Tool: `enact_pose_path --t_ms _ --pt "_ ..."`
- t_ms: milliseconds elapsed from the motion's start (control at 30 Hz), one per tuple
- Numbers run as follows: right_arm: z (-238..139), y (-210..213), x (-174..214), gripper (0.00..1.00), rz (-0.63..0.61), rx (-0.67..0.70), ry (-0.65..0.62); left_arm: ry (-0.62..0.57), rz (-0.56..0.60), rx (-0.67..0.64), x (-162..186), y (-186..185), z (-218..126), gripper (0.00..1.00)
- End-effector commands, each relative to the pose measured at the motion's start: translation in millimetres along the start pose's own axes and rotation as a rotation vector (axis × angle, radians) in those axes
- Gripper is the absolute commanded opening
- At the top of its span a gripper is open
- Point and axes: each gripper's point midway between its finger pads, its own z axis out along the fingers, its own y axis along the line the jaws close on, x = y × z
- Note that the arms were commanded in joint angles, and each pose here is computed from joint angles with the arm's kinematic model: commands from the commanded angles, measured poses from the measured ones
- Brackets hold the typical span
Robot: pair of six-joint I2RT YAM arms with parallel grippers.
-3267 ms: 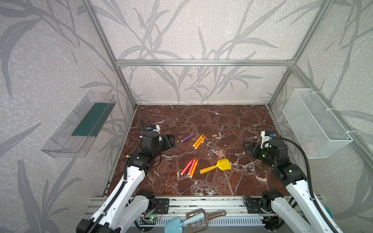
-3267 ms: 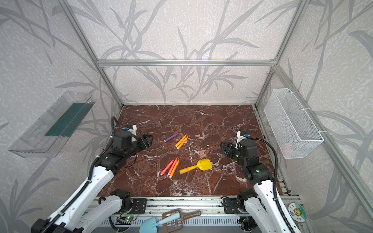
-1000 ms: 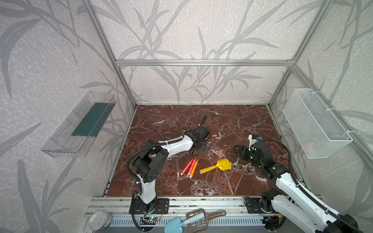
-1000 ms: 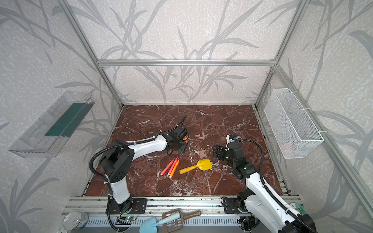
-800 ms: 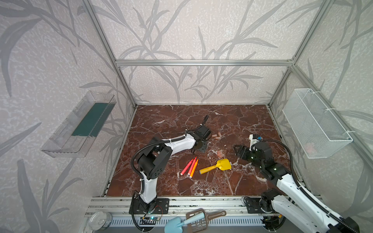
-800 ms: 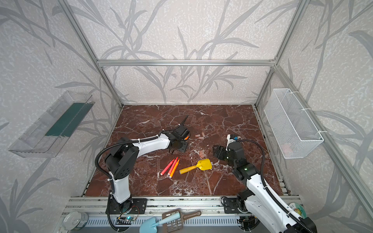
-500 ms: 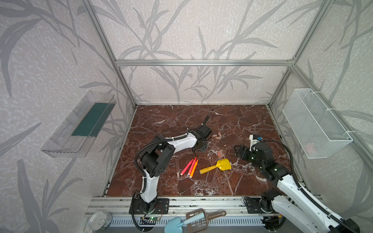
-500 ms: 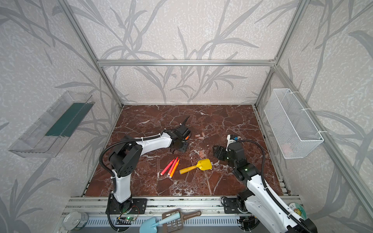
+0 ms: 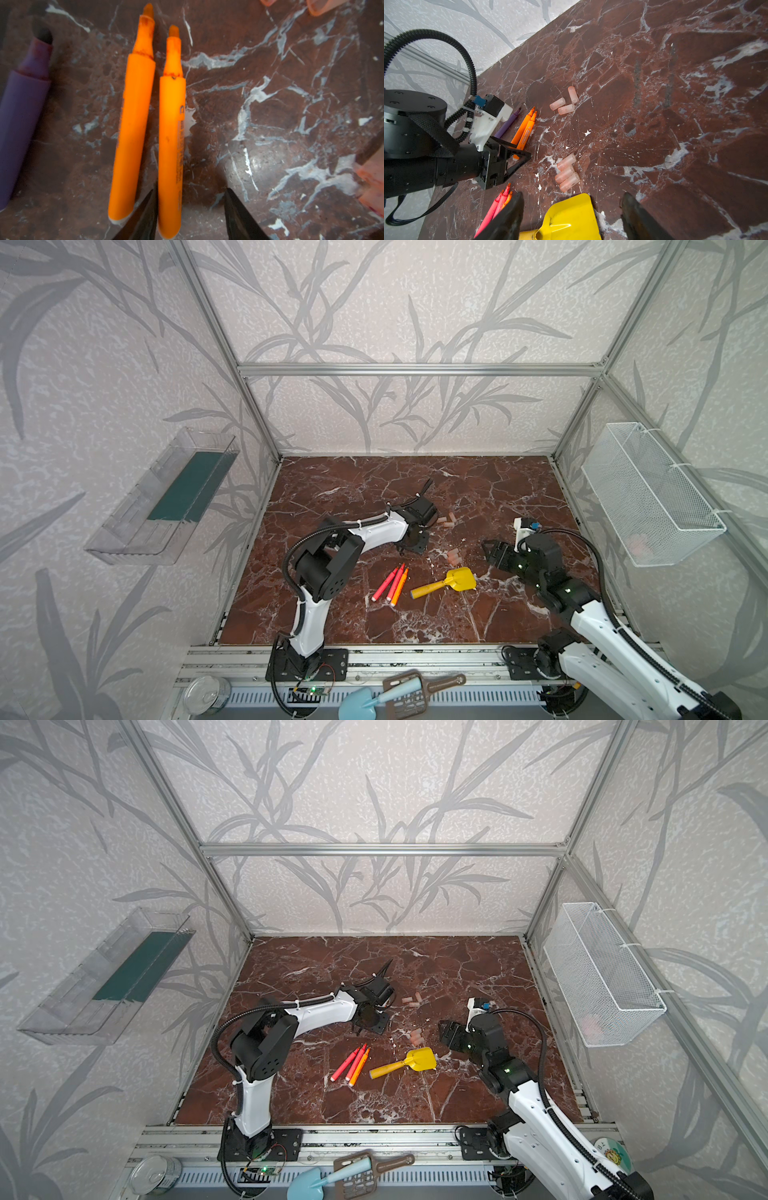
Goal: Insert the pens into the pen caps
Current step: 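Lower the left gripper and close it on one orange marker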
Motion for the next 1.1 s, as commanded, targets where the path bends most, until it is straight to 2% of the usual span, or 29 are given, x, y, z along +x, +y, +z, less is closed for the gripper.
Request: enact_pose_path --t_ms 0,167,400,633,867,1067 --pt "1 -1 4 0.73 -0.001 0.003 0.01 0.077 -0.008 -0.023 14 8 13 0.45" --pt "1 -2 4 0.73 -0.005 0.008 0.008 0.109 -0.015 -0.055 17 15 19 0.37" --pt "2 -3 3 0.73 -0.005 0.012 0.007 0.109 -0.017 -0.036 17 11 18 0.23" --pt "2 -4 3 0.73 -0.001 0.014 0.005 0.094 -0.022 0.008 16 4 13 0.14" --pt "4 -2 5 0.72 0.063 -0.022 -0.023 -0.021 -0.012 0.076 5 -6 -17 0.11" --pt "11 17 -6 0.72 0.155 -0.13 -0.063 -0.175 -0.008 0.156 -5 -13 -55 0.1"
